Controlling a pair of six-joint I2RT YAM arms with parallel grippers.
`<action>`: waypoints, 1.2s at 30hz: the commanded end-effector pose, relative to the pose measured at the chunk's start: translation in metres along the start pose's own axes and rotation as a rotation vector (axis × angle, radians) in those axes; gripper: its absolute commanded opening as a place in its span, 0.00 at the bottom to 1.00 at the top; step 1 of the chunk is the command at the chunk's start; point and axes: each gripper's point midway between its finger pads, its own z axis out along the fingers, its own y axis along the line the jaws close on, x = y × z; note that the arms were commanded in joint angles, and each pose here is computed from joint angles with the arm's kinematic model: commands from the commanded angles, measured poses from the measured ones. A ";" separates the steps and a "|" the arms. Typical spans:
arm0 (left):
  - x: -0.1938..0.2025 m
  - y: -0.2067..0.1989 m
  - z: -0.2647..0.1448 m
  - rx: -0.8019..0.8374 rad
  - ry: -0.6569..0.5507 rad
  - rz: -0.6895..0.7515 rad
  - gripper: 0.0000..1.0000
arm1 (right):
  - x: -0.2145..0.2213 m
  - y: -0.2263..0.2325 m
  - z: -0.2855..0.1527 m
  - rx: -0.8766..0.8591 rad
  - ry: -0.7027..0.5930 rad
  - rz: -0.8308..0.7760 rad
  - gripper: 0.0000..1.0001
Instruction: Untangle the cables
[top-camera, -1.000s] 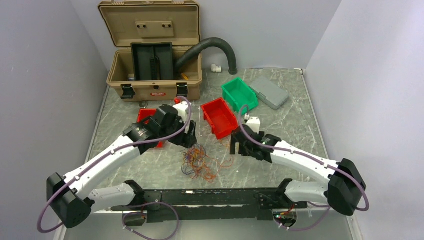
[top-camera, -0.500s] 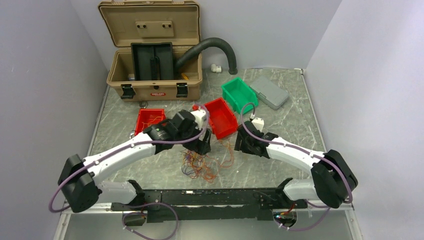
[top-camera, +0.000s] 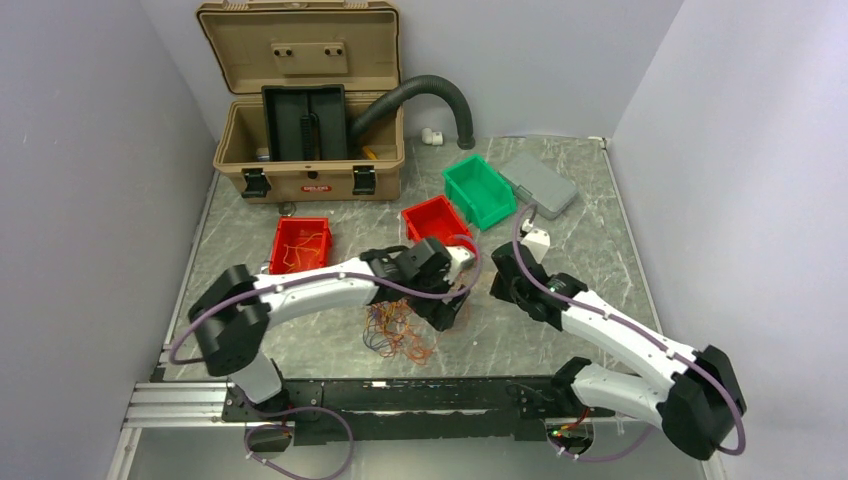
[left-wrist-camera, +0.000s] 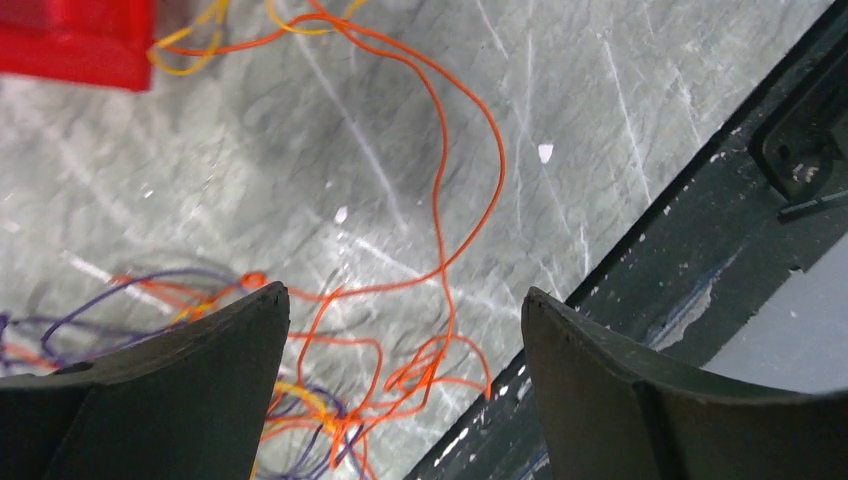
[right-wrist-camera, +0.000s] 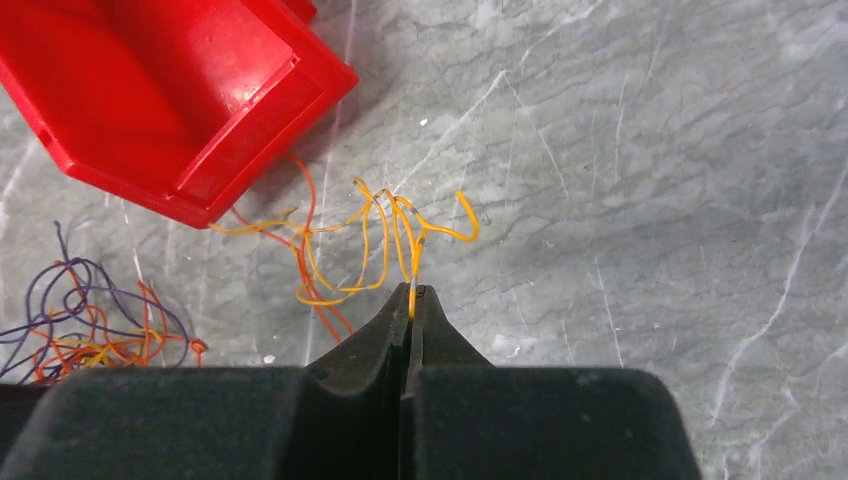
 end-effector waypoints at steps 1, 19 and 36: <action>-0.011 -0.021 0.025 0.049 0.014 0.087 0.88 | -0.007 -0.008 -0.012 0.024 -0.019 0.027 0.00; 0.032 0.038 0.030 0.001 0.009 -0.291 0.00 | -0.091 -0.109 -0.106 0.481 -0.375 0.202 0.00; 0.040 0.065 0.024 -0.104 0.028 -0.360 0.00 | -0.178 -0.143 -0.230 0.476 -0.754 0.286 0.00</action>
